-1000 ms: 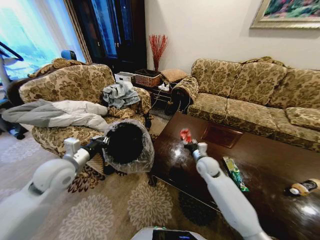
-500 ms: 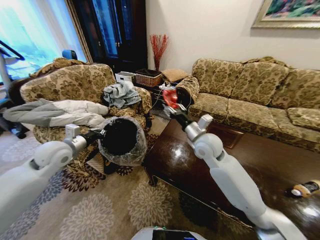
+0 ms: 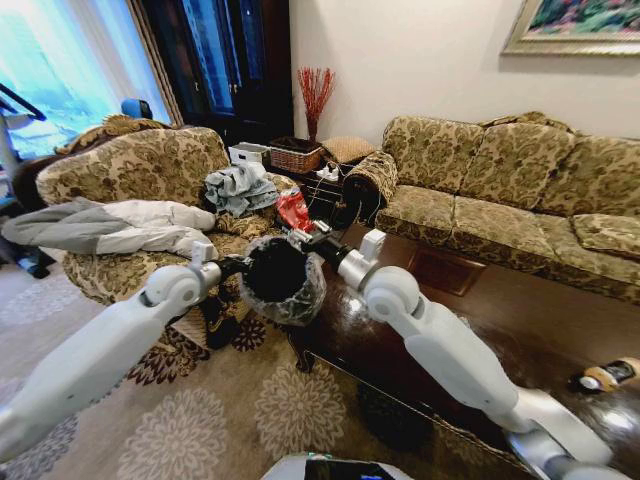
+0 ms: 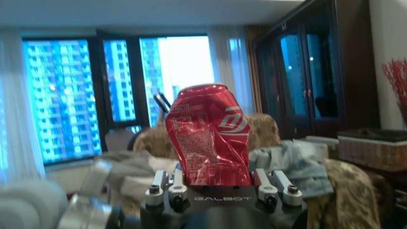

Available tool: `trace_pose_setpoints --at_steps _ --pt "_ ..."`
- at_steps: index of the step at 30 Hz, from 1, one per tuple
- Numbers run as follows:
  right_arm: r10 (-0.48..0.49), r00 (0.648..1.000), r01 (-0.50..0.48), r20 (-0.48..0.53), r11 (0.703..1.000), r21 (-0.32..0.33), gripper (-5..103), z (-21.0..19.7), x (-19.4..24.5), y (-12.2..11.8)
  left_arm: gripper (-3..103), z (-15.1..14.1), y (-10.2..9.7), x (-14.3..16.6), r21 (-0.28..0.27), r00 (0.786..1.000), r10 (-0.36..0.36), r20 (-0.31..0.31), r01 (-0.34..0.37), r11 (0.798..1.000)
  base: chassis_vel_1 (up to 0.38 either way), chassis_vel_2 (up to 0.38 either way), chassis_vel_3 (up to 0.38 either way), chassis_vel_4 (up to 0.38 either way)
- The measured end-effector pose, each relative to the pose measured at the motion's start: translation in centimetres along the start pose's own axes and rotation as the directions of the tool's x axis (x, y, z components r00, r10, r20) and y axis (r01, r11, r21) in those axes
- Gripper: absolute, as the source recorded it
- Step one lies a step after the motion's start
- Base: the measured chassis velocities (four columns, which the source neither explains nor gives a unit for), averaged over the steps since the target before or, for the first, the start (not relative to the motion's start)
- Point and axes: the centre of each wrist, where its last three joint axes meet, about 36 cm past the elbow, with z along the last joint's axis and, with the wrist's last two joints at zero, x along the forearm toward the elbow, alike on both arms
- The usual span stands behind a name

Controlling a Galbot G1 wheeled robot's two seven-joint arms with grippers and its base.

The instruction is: Move to the front of the table and place the trash on the table into the trash bin.

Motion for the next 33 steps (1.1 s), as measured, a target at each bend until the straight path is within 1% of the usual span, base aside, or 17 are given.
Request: trace_pose_setpoints --at_steps 1,2,4,7,8,10,11,14,16,18,21,25,28,30,31,32,33 --pt "0.004 1.000 -0.004 -0.009 1.000 0.007 48 0.3 -0.2 0.1 2 -0.1 0.0 -0.2 0.000 1.000 0.001 0.000 -0.001 1.000 0.000 0.000 0.000 0.000" --pt "0.015 0.999 -0.014 -0.029 1.000 0.021 44 0.9 -0.4 0.4 2 -0.4 0.0 -0.4 -0.001 1.000 0.002 0.002 -0.002 1.000 0.000 0.000 0.000 0.000" --pt "0.017 0.999 -0.016 -0.040 1.000 0.025 44 1.1 -0.5 0.6 2 -0.4 0.0 -0.4 -0.001 1.000 0.002 0.002 -0.002 1.000 0.000 0.000 0.000 0.000" --pt "0.043 0.997 -0.039 -0.069 0.997 0.065 59 2.1 -0.7 0.7 2 -0.4 0.3 -0.2 0.001 1.000 -0.002 0.001 0.002 1.000 0.000 0.000 0.000 0.000" --pt "0.043 0.997 -0.039 -0.069 0.997 0.065 59 2.1 -0.7 0.7 2 -0.4 0.3 -0.2 0.001 1.000 -0.002 0.001 0.002 1.000 0.000 0.000 0.000 0.000" --pt "0.059 0.996 -0.052 -0.073 0.994 0.092 70 2.5 -0.8 0.8 2 -0.4 0.5 0.2 0.003 1.000 -0.008 0.004 0.008 1.000 0.000 0.000 0.000 0.000" --pt "0.059 0.996 -0.052 -0.073 0.994 0.092 70 2.5 -0.8 0.8 2 -0.4 0.5 0.2 0.003 1.000 -0.008 0.004 0.008 1.000 0.000 0.000 0.000 0.000" --pt "0.074 0.994 -0.067 -0.075 0.993 0.098 86 2.7 -0.8 1.1 2 -0.4 0.5 0.9 -0.002 1.000 -0.011 0.009 0.011 1.000 0.000 0.000 0.000 0.000" --pt "0.076 0.994 -0.068 -0.075 0.993 0.097 86 2.7 -0.8 1.2 2 -0.4 0.5 1.0 -0.003 1.000 -0.011 0.011 0.011 1.000 0.000 0.000 0.000 0.000" --pt "0.087 0.994 -0.081 -0.067 0.992 0.093 96 2.6 -0.6 1.4 2 -0.4 0.2 1.4 -0.003 1.000 -0.006 0.018 0.006 1.000 0.000 0.000 0.000 0.000" --pt "0.090 0.994 -0.084 -0.063 0.992 0.091 99 2.5 -0.1 1.5 2 -0.3 0.0 1.6 -0.002 1.000 -0.002 0.021 0.002 1.000 0.000 0.000 0.000 0.000" --pt "0.096 0.994 -0.091 -0.059 0.992 0.081 100 2.4 0.6 1.7 2 -0.3 -0.3 1.9 -0.003 1.000 0.003 0.025 -0.003 1.000 0.000 0.000 0.000 0.000" --pt "0.131 0.991 -0.130 -0.030 0.990 0.057 100 1.5 1.4 1.4 2 -0.5 -0.5 2.5 -0.002 0.999 0.005 0.038 -0.005 1.000 0.000 0.000 0.000 0.000" --pt "0.195 0.981 -0.195 -0.005 0.980 0.030 100 0.5 2.4 0.8 2 -0.4 -0.6 3.2 0.001 0.999 0.000 0.048 0.000 1.000 0.000 0.000 0.000 0.000" --pt "0.253 0.967 -0.253 0.011 0.967 0.031 100 -0.2 3.4 0.3 2 -0.4 -0.6 3.8 0.003 0.998 -0.003 0.056 0.002 1.000 0.000 0.000 0.000 0.000" --pt "0.253 0.967 -0.253 0.011 0.967 0.031 100 -0.2 3.4 0.3 2 -0.4 -0.6 3.8 0.003 0.998 -0.003 0.056 0.002 1.000 0.000 0.000 0.000 0.000" --pt "0.307 0.951 -0.308 0.030 0.949 0.067 100 -0.6 4.9 -0.6 2 -0.3 -0.6 4.4 0.006 0.998 -0.005 0.067 0.005 1.000 0.000 0.000 0.000 0.000"
